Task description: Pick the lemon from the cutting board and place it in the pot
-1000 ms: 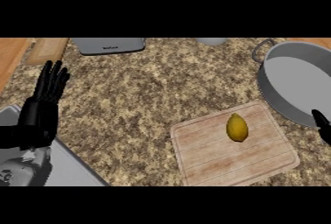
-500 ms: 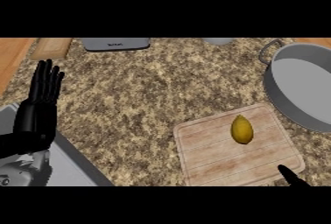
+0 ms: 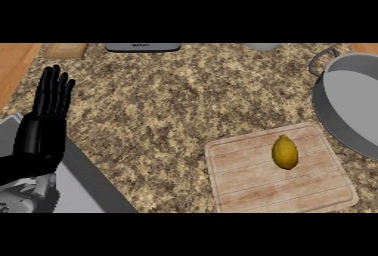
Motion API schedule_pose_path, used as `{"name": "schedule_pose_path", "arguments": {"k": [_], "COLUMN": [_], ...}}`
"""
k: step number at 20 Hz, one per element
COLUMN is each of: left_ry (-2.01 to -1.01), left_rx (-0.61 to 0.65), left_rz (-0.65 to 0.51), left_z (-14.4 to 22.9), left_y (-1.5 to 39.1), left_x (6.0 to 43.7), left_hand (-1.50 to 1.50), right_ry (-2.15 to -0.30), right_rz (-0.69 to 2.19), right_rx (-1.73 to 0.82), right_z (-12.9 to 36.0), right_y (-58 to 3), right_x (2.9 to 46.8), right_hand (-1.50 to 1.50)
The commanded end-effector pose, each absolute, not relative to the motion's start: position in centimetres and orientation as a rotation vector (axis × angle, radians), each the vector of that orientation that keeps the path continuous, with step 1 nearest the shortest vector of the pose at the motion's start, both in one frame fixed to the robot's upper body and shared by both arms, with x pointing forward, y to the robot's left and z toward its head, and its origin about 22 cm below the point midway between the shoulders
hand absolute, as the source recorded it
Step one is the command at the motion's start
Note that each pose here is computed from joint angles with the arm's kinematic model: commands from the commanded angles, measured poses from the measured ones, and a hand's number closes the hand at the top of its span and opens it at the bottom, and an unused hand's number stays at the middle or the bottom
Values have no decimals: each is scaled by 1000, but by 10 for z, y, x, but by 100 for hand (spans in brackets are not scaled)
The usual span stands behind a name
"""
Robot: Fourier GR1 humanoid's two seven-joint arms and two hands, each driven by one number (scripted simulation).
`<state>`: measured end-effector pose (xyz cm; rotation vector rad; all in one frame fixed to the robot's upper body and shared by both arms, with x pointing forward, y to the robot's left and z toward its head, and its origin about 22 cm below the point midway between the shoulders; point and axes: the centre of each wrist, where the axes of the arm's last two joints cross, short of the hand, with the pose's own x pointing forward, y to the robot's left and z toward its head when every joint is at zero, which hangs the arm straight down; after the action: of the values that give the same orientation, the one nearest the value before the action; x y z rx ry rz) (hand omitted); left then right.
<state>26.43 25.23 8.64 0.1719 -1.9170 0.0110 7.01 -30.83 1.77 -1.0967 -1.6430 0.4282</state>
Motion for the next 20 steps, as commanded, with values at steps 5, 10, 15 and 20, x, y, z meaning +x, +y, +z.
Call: {"name": "schedule_pose_path", "arguments": {"k": [5,10,15,20], "left_ry": [-1730,-1720,-1718,-1719], "left_rx": [81,79,101,97], "left_rz": [13,10,19,6], "left_z": [31,30,31,13], "left_y": [225,221,226,224], "left_x": [245,249,258,243], "left_hand": [0,0,0,0], "right_ry": [-1413,-1315,-1194,-1162], "right_rz": [478,511,534,578], "right_rx": [-1093,-1070,-1053,-1034], "right_z": [28,23,26,17], "right_y": [-285,-264,-244,-236], "right_x": [82,106,127,153], "right_hand": [-150,-150,-150,-150]}}
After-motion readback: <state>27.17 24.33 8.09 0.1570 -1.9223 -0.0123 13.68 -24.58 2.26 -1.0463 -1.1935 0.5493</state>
